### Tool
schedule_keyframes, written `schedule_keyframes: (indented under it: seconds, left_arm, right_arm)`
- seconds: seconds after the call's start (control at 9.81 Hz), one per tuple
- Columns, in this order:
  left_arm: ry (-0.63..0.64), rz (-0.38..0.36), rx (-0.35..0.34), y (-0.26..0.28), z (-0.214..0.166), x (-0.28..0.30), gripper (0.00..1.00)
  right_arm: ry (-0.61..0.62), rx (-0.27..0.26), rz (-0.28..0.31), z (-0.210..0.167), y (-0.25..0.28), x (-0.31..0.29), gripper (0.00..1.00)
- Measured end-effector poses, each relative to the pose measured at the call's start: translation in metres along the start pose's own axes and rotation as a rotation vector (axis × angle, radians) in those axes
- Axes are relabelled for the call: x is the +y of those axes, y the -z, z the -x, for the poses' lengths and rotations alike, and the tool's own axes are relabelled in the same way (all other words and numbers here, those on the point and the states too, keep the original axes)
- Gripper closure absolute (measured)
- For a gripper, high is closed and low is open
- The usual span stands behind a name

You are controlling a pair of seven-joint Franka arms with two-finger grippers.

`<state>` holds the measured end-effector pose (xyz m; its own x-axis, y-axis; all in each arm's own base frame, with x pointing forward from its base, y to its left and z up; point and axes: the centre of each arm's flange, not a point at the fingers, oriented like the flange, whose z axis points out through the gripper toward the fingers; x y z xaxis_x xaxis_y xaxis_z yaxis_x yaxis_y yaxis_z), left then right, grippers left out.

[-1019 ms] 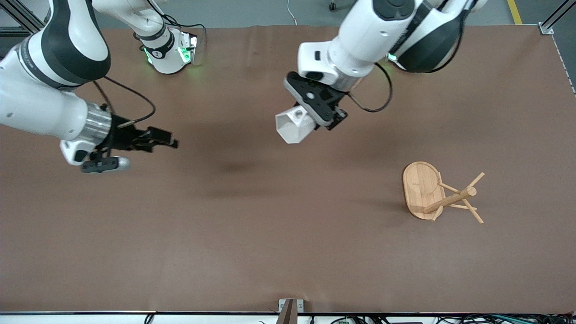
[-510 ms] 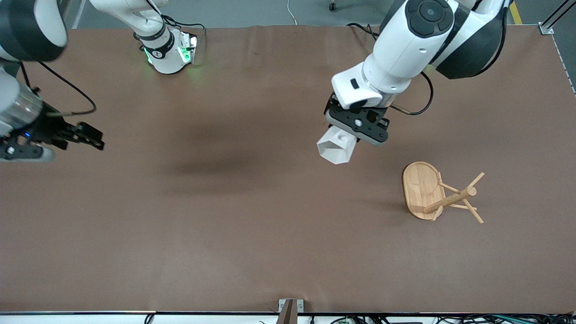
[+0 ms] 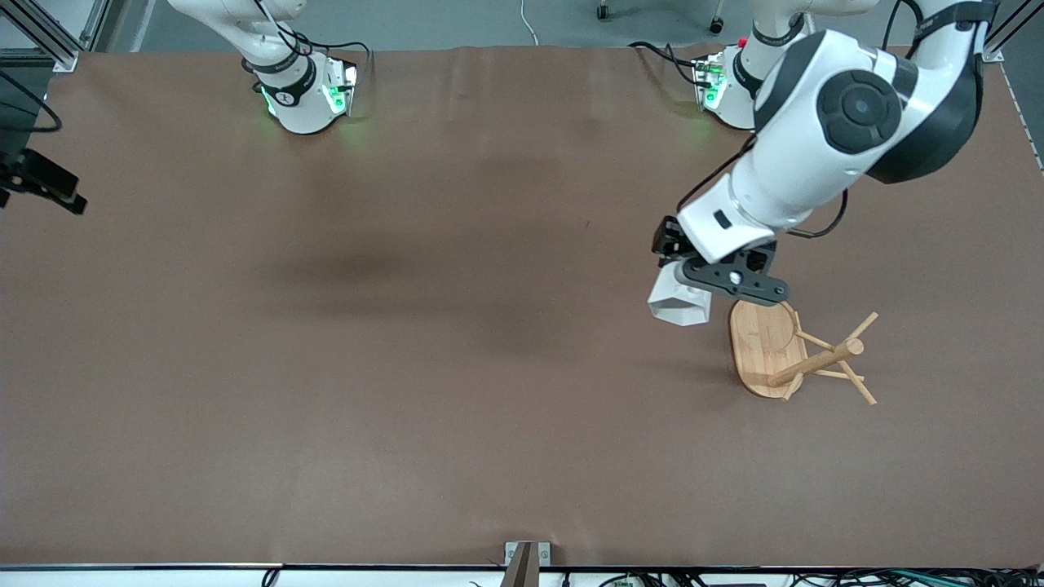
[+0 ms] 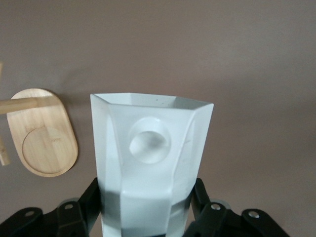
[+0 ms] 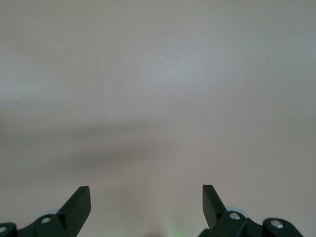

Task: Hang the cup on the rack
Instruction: 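Move the cup with the left gripper over the wooden rack, then lower the cup with the left gripper onto a rack peg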

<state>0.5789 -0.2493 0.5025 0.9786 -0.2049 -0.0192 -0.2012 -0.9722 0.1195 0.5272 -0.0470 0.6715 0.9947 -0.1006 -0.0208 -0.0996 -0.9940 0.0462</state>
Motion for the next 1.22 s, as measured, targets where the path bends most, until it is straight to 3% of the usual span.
schedule_keyframes:
  seconds: [0.31,0.61,1.22]
  left_arm:
    - [-0.01,-0.017,0.001,-0.036,0.011,-0.059,0.25]
    - [-0.1,-0.024,0.027,-0.052,0.019,-0.102,0.25]
    - [-0.136,0.031,0.061,-0.083,0.008,-0.118,0.25]
  right_arm:
    - [-0.01,-0.008,0.0,0.002,0.0,0.005,0.0]
    - [-0.013,0.006,-0.007,0.0,0.002,0.007,0.0]
    - [-0.02,0.008,-0.009,-0.001,0.001,0.011,0.0]
